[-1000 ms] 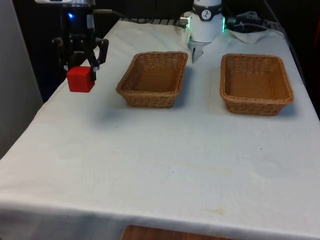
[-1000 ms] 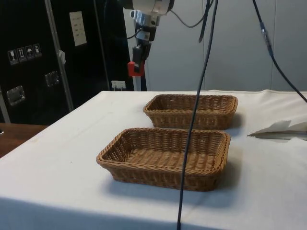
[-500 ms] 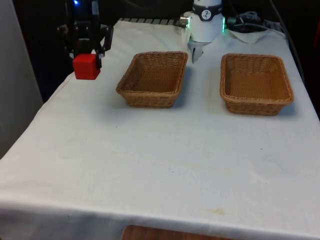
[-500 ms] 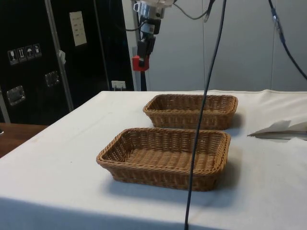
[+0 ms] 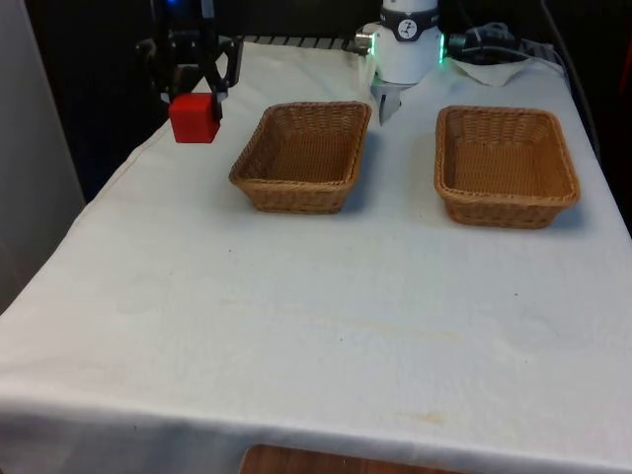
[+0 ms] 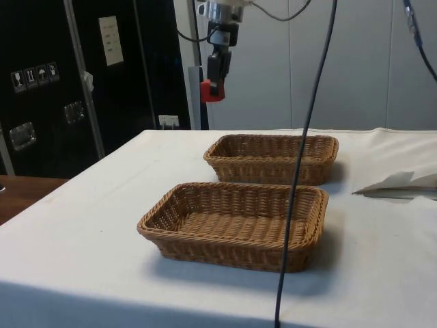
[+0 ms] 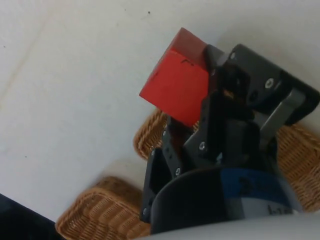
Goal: Pick up the red cube and place it into the right basket.
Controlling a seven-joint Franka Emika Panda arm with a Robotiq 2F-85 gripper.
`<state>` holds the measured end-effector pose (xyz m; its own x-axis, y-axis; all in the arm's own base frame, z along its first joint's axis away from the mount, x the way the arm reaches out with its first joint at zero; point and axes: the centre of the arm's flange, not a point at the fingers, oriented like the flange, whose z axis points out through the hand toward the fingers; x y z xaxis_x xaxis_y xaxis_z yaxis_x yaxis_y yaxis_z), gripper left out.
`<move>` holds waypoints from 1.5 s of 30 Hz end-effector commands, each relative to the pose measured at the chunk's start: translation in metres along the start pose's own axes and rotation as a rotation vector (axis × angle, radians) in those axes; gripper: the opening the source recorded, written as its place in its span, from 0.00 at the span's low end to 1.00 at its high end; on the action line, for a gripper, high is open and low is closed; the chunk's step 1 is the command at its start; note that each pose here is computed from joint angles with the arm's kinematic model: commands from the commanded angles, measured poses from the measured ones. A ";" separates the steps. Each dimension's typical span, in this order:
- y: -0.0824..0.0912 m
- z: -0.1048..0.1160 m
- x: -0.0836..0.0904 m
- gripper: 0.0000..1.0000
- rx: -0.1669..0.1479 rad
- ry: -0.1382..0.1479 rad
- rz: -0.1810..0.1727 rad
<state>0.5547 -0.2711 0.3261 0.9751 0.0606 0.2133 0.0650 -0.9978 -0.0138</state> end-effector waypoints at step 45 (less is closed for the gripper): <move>-0.116 0.037 -0.083 0.01 0.033 -0.028 -0.044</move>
<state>0.4776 -0.1627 0.2766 0.9767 0.1082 0.1851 0.1191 -0.9917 -0.0486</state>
